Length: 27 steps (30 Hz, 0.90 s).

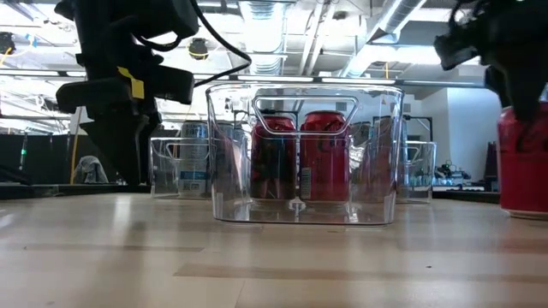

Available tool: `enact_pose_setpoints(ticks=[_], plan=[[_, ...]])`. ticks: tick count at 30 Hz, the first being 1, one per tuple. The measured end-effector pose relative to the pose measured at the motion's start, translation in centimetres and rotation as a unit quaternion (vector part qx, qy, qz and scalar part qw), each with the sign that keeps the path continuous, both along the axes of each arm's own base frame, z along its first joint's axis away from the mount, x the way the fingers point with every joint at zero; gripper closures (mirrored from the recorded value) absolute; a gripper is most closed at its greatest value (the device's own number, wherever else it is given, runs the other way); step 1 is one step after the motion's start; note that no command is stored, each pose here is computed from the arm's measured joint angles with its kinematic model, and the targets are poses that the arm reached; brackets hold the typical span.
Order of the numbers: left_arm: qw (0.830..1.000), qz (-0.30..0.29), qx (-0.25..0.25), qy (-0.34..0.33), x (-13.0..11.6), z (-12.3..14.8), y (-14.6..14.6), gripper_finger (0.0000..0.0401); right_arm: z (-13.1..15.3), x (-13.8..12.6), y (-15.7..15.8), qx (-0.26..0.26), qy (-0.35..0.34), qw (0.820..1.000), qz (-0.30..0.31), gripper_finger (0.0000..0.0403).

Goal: Sort soda cans
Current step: Put the red soda can into the center transparent bin

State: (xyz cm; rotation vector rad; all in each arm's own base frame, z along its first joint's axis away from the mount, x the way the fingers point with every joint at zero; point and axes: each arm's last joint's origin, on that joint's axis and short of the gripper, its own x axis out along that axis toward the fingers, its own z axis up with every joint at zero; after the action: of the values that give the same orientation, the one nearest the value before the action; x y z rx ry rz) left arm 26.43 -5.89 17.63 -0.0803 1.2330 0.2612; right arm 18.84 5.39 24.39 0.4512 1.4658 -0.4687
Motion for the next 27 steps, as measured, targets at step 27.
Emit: enact_pose_setpoints(ticks=[27], plan=[[1.0, 0.02, 0.003, -0.016, 0.2, 0.1, 0.0, 0.0219, -1.6, -2.7, 3.9, 0.003, 0.049, 0.997, -0.061, 0.0028]])
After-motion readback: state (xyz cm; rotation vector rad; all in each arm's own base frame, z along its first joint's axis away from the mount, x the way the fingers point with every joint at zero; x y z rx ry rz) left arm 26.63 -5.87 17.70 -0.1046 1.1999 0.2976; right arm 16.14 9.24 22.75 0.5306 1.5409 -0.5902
